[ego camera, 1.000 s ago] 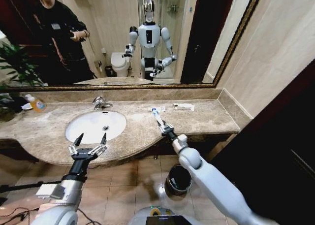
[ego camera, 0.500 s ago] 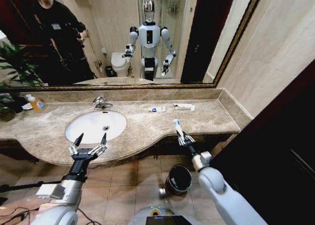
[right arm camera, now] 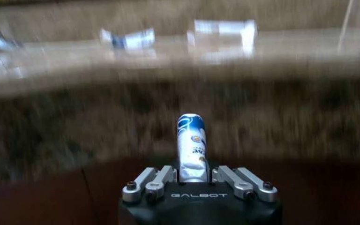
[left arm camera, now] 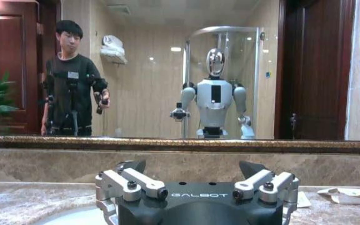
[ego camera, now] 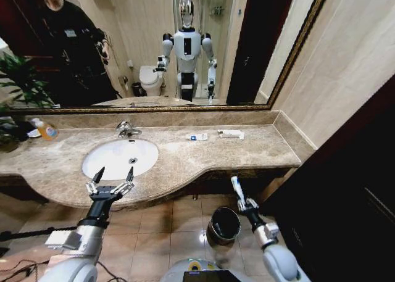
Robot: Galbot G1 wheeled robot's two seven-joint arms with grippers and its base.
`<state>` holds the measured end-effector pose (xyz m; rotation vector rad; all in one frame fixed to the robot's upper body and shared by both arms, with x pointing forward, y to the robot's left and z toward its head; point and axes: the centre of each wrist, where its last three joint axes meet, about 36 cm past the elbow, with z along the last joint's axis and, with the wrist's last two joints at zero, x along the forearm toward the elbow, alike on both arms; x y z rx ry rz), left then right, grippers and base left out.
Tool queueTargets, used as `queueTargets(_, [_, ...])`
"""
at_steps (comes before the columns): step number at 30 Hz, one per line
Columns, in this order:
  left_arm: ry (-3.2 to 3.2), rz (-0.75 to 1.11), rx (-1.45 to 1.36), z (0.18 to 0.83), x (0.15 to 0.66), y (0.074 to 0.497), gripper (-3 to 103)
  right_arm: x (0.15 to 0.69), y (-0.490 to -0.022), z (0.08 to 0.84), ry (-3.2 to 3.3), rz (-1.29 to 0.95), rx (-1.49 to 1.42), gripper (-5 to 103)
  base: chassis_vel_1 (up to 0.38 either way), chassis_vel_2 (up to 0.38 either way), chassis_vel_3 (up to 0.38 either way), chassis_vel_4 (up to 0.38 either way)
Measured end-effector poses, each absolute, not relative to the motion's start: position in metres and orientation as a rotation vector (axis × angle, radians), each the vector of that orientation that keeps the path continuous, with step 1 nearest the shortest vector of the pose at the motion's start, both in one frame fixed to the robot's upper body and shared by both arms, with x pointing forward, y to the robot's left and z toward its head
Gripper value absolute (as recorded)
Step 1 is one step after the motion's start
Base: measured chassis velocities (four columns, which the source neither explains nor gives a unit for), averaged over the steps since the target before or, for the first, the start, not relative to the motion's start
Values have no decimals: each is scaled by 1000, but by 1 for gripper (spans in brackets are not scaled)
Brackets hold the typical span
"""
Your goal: Pick up the trash from the sink and place it in the trash bin.
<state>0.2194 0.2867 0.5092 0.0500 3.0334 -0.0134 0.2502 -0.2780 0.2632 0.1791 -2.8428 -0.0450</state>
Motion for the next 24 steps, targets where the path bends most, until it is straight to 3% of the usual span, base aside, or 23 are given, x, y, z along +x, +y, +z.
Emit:
queueTargets(10, [3033,-13,50,509,219,287,100,259,-262,175,-2703,-28,40,24,0,0,0,0])
queueTargets(19, [3033,-13,50,509,219,287,100,267,-256,149,-2664,-16,-9,23,0,0,0,0])
queueTargets(20, [3033,-13,50,509,219,287,100,268,-255,148,-2664,-12,-13,28,0,0,0,0])
queueTargets(22, [3033,-13,50,509,219,287,100,269,-253,147,-2664,-7,-16,28,0,0,0,0])
queueTargets(24, [3033,-13,50,509,219,287,100,270,-251,145,-2663,2,-19,38,0,0,0,0])
